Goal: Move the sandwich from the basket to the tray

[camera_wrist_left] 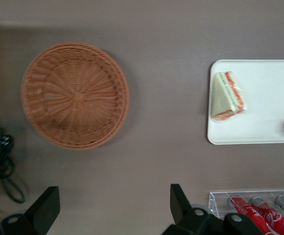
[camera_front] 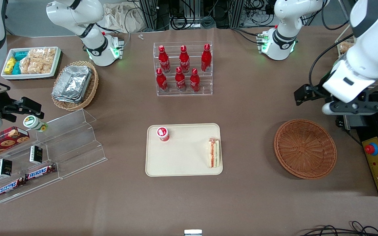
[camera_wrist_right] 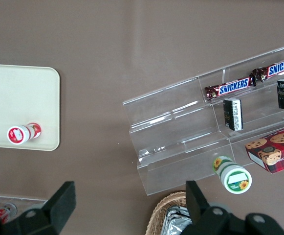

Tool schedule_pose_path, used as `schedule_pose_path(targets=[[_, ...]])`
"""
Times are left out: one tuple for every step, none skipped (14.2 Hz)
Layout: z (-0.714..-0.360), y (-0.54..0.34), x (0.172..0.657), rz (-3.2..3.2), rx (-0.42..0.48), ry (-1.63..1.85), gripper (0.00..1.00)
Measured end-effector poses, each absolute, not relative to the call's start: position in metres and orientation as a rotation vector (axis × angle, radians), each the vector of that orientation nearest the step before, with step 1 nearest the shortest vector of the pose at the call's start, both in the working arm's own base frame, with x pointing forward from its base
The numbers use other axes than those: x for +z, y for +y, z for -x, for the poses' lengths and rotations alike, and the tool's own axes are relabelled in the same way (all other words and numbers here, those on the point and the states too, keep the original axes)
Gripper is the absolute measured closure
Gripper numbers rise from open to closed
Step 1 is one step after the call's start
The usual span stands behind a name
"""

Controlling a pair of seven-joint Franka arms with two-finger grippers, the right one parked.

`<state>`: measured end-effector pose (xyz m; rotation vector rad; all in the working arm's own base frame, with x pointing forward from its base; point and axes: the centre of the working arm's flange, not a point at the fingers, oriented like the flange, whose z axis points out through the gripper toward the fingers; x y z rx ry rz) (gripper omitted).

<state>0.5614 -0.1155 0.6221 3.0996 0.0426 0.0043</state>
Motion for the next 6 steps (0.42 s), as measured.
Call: schedule_pose_path(targets=[[-0.558, -0.107, 0.630, -3.107, 0.021, 0.070, 0.00], [-0.554, -0.101, 0.638, -3.111, 0.036, 0.091, 0.00], [-0.548, -0.096, 0.645, -3.114, 0.036, 0.101, 0.00], [-0.542, -0.093, 0.650, -3.117, 0.026, 0.106, 0.00], [-0.538, -0.093, 0.654, -3.118, 0.023, 0.104, 0.00], [-0.537, -0.097, 0.656, -3.118, 0.026, 0.093, 0.00]])
